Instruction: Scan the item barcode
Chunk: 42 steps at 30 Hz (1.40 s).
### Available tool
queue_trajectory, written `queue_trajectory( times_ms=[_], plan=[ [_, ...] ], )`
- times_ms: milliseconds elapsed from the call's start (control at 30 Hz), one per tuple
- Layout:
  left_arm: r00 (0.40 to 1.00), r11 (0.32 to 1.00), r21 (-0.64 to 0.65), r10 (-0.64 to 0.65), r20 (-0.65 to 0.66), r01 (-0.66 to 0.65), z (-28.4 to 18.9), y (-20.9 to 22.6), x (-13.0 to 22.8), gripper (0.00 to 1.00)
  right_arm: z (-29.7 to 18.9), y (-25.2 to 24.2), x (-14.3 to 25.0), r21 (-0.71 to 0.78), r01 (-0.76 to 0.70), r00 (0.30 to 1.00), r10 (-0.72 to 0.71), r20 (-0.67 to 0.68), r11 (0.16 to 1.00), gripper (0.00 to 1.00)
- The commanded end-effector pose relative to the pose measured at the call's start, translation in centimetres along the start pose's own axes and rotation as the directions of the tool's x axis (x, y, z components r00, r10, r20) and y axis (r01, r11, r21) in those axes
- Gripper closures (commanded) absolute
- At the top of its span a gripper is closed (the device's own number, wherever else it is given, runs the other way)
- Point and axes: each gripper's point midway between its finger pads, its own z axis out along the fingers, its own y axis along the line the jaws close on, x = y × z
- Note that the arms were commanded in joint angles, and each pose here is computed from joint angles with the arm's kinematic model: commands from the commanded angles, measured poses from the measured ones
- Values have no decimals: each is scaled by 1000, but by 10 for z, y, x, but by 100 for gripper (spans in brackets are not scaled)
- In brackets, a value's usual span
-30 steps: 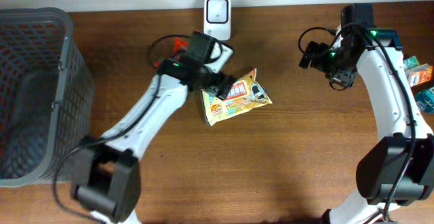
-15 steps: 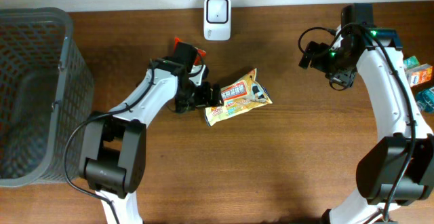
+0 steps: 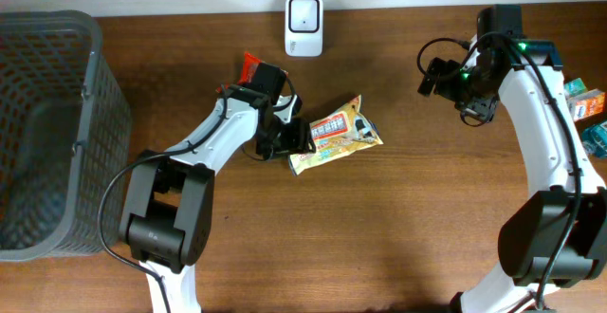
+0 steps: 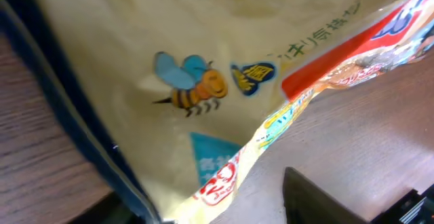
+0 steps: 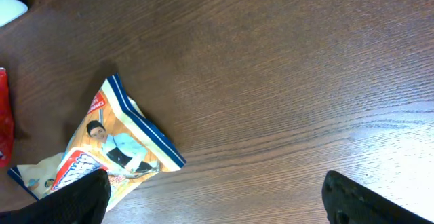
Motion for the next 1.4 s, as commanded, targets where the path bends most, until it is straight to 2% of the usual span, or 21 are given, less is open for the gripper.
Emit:
queue_trajectory(
  times_ms=[0,133,200,267,333,433,500,600,667,700,733,767,900,933,1067,1133,1233,1267,1300,1333,1367],
  plan=[
    [1000,1000,5,-4,-14,4,5,2,3,51,3,-4,0,16,-14,1000,14,-4,1000,2],
    [1000,1000,-16,-4,-6,4,5,6,1,62,3,-4,0,16,-14,1000,14,-4,1000,2],
    [1000,1000,-16,-5,-6,5,5,6,1,86,3,-4,0,16,-14,1000,14,-4,1000,2],
    [1000,1000,-20,-14,-13,14,2,8,2,100,3,-4,0,16,-14,1000,14,-4,1000,2],
    [1000,999,-49,-6,-11,5,-6,13,-2,100,3,-4,0,16,-14,1000,14,-4,1000,2],
    [1000,974,-224,-21,18,25,-35,33,-12,100,3,-4,0,16,-14,1000,14,-4,1000,2],
    [998,935,-355,-6,58,26,-67,41,-25,100,3,-4,0,16,-14,1000,14,-4,1000,2],
    [991,876,-480,27,127,38,-114,42,-42,100,3,-4,0,16,-14,1000,14,-4,1000,2],
    [987,887,-461,41,155,36,-127,30,-50,100,3,-4,0,16,-14,1000,14,-4,1000,2],
    [990,911,-412,33,140,28,-122,22,-47,81,3,-4,0,16,-14,1000,14,-4,1000,2],
    [994,937,-350,20,108,20,-114,13,-41,35,3,-4,0,16,-14,1000,14,-4,1000,2],
    [997,949,-314,7,77,18,-106,10,-35,1,3,-4,0,16,-14,1000,14,-4,1000,2],
    [999,979,-202,-37,-27,31,-62,13,-9,1,3,-4,0,16,-14,1000,14,-4,1000,2],
    [999,992,-126,-30,-38,25,-44,8,-6,1,3,-4,0,16,-14,1000,14,-4,1000,2],
    [1000,996,86,26,17,-27,-6,-7,-12,1,3,-4,0,16,-14,1000,14,-4,1000,2],
    [999,994,109,-15,37,11,5,-5,-13,7,3,-4,0,16,-14,1000,14,-4,1000,2],
    [998,993,120,10,69,-19,16,-4,-17,14,3,-4,0,16,-14,1000,14,-4,1000,2],
    [998,993,118,12,69,-20,20,-3,-17,20,3,-4,0,16,-14,1000,14,-4,1000,2],
    [998,994,111,12,68,-20,24,-1,-18,30,3,-4,0,16,-14,1000,14,-4,1000,2],
    [998,996,91,7,65,-13,28,5,-18,47,3,-4,0,16,-14,1000,14,-4,1000,2],
    [998,998,62,1,64,-5,31,11,-17,72,3,-4,0,16,-14,1000,14,-4,1000,2]
  ],
)
